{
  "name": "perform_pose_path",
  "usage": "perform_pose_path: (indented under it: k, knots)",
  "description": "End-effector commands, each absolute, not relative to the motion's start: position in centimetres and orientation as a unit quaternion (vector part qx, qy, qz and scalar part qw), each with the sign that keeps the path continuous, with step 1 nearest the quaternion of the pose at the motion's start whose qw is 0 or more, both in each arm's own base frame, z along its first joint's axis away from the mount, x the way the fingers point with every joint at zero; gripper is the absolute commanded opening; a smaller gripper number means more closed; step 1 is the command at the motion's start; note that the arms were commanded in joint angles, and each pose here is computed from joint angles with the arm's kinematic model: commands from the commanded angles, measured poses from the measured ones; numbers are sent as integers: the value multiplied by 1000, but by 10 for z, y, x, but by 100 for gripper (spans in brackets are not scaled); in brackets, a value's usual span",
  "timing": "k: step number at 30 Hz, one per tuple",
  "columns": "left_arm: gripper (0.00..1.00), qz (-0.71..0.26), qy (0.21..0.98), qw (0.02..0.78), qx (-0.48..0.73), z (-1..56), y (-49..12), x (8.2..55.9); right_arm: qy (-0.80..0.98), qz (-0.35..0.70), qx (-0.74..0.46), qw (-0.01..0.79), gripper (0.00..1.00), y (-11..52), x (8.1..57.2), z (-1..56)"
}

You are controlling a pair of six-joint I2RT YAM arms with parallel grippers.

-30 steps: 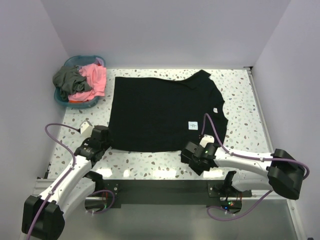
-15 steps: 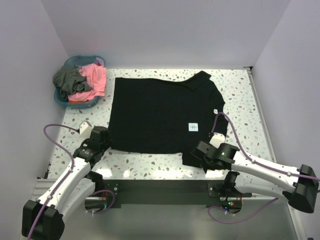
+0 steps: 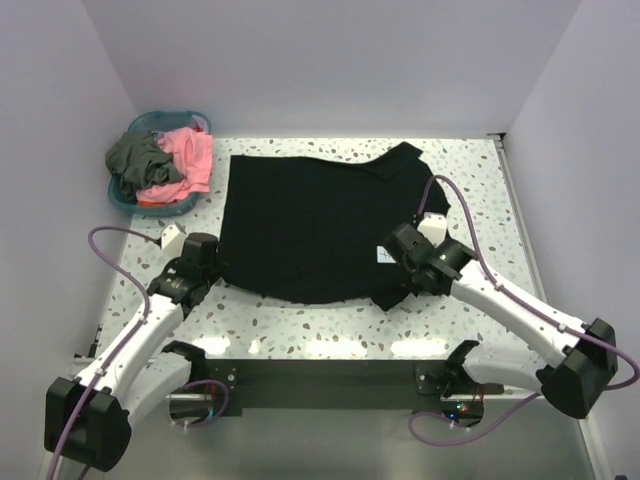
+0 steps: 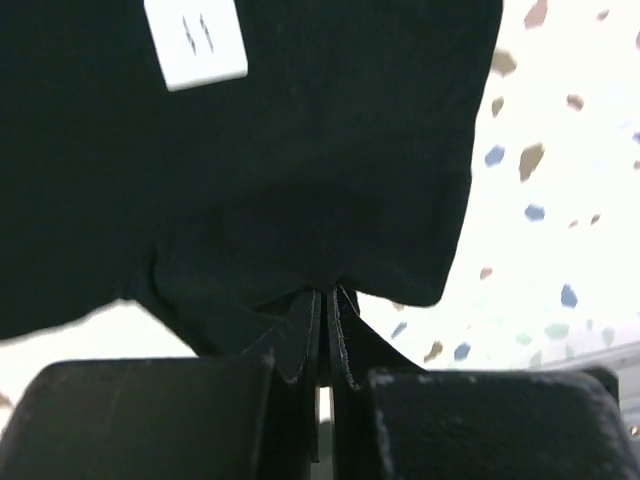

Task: Fold and stack the t-shirts
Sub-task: Fold the tshirt

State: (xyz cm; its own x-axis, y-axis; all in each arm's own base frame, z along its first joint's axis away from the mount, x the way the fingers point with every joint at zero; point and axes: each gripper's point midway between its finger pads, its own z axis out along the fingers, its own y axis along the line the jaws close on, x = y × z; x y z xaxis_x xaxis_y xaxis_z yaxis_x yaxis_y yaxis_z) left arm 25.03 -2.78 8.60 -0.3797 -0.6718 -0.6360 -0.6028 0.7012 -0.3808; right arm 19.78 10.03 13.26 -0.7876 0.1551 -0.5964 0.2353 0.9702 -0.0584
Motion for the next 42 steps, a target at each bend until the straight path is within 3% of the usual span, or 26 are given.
perform_pose_path:
  k: [1,20,40,42]
  knots:
    - [0,-47,815,433,-382,112,-28,275,932,-61,71,349,0,108,242,152]
    - [0,-25,823,388,-414,92,-7,366,925,-78,93,361,0,102,392,140]
    - [0,-47,844,372,-384,80,-16,436,928,-74,129,341,0,76,443,115]
    - [16,-50,844,372,-383,81,-14,438,931,-64,128,336,0,77,446,112]
